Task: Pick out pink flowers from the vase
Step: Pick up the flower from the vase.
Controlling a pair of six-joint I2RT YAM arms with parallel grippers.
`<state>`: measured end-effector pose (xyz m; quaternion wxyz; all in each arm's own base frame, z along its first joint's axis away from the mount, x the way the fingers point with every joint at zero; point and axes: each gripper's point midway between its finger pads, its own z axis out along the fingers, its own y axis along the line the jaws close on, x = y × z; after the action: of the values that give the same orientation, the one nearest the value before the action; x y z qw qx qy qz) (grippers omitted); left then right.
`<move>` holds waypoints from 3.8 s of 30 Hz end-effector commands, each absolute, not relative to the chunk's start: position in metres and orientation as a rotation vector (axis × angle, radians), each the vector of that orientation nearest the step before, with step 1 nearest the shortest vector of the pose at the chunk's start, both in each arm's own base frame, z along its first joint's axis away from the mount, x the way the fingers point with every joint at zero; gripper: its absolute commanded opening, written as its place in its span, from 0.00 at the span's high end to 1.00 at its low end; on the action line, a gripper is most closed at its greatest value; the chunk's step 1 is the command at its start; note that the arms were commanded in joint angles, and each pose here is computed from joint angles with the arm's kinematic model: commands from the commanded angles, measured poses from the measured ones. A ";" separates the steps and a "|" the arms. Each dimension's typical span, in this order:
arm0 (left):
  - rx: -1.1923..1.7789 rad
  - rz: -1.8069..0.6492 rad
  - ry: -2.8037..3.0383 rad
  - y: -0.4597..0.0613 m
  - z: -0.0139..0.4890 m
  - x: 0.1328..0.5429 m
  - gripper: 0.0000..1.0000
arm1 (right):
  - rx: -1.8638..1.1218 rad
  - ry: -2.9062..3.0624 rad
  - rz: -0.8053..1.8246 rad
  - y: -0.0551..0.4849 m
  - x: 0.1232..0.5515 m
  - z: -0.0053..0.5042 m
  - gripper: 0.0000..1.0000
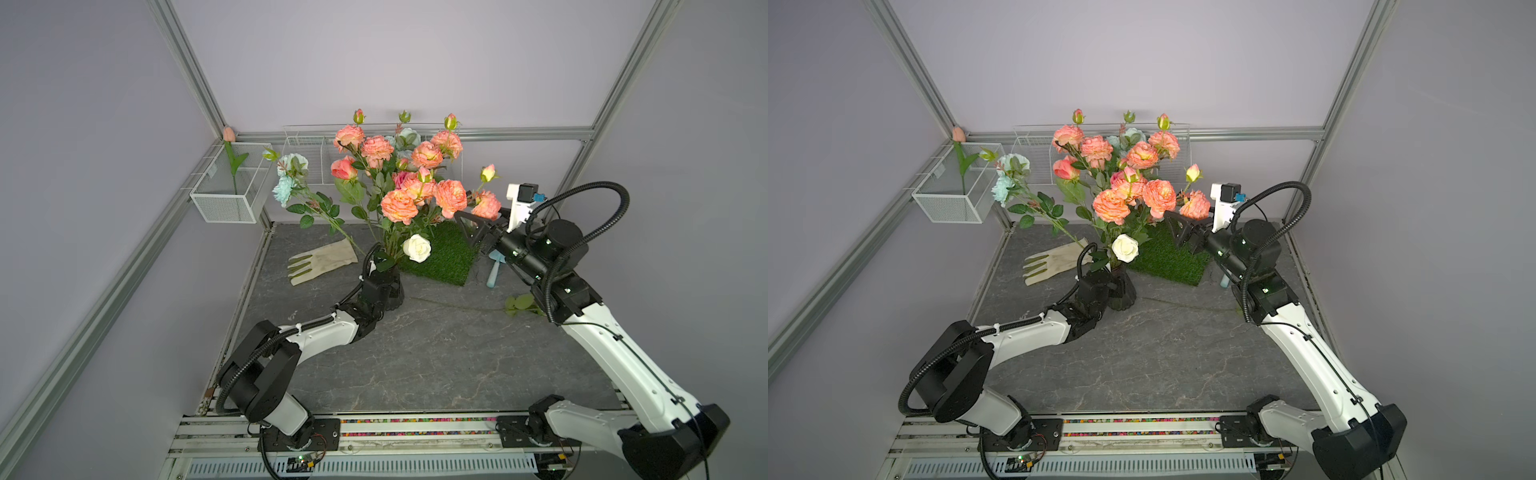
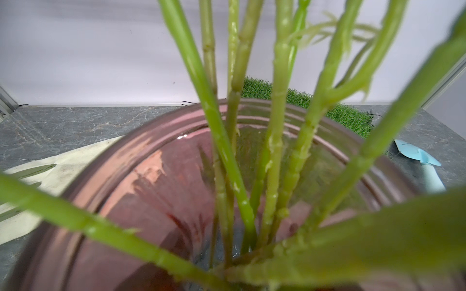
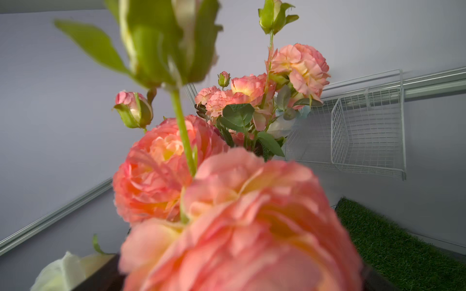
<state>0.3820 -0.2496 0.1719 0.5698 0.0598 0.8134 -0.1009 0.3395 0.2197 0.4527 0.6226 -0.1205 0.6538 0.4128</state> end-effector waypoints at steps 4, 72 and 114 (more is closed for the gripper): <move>0.200 -0.280 2.080 -0.259 0.124 0.358 1.00 | -0.348 1.462 1.036 0.227 0.315 0.453 0.03; 0.194 -0.284 2.089 -0.260 0.125 0.358 1.00 | -0.500 1.776 1.067 0.336 0.338 0.331 0.44; 0.147 -0.243 2.096 -0.253 0.124 0.362 1.00 | -0.075 1.761 0.985 0.167 0.356 0.376 0.90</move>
<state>0.3734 -0.2664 0.1733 0.5588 0.0717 0.8168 -0.1245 0.3573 0.2072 0.3642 0.5086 -0.0810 0.7397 0.4332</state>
